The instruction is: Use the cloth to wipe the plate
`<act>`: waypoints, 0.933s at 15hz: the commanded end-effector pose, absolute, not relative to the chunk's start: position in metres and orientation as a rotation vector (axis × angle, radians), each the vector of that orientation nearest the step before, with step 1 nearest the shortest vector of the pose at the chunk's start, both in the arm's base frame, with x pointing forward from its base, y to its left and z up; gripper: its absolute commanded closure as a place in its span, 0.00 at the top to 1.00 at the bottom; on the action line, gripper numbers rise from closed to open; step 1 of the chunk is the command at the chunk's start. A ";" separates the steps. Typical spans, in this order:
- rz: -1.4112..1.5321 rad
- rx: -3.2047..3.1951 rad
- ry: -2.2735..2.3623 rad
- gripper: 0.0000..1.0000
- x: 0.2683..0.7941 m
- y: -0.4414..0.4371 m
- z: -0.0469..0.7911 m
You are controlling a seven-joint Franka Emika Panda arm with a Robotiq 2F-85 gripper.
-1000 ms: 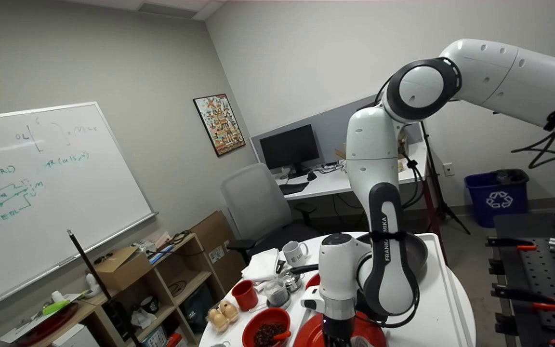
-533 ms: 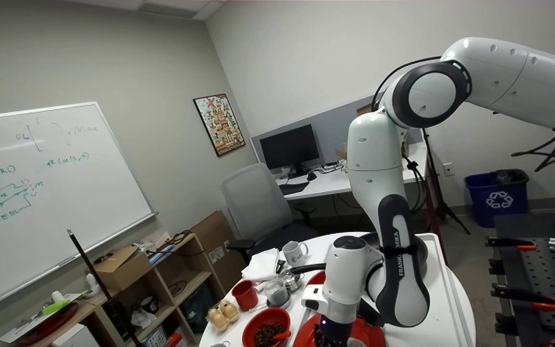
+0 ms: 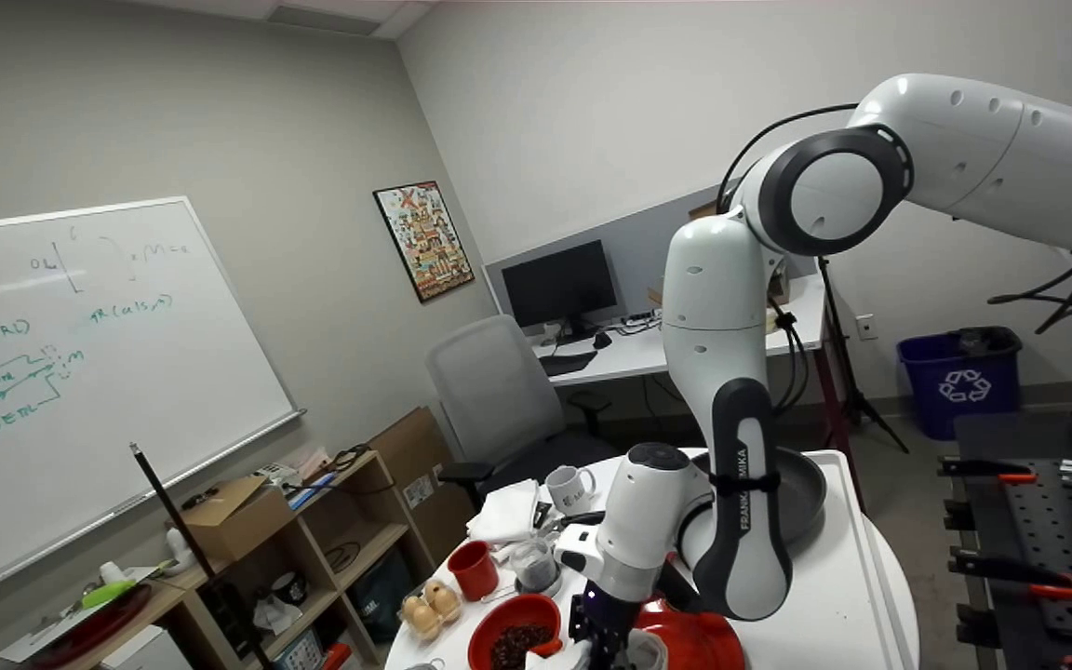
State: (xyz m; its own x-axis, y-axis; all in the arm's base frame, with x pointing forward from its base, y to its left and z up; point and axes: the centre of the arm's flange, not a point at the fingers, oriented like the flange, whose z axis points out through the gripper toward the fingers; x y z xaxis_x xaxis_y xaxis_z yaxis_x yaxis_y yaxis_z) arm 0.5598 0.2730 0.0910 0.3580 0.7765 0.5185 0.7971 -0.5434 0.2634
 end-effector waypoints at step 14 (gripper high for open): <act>-0.926 -2.590 -1.307 0.11 0.488 0.268 0.173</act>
State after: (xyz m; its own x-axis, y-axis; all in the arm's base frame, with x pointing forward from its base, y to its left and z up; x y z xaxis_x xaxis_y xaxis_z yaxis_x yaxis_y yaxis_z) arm 0.5463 0.2833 0.1432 0.4014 0.7145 0.5730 0.7661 -0.6048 0.2175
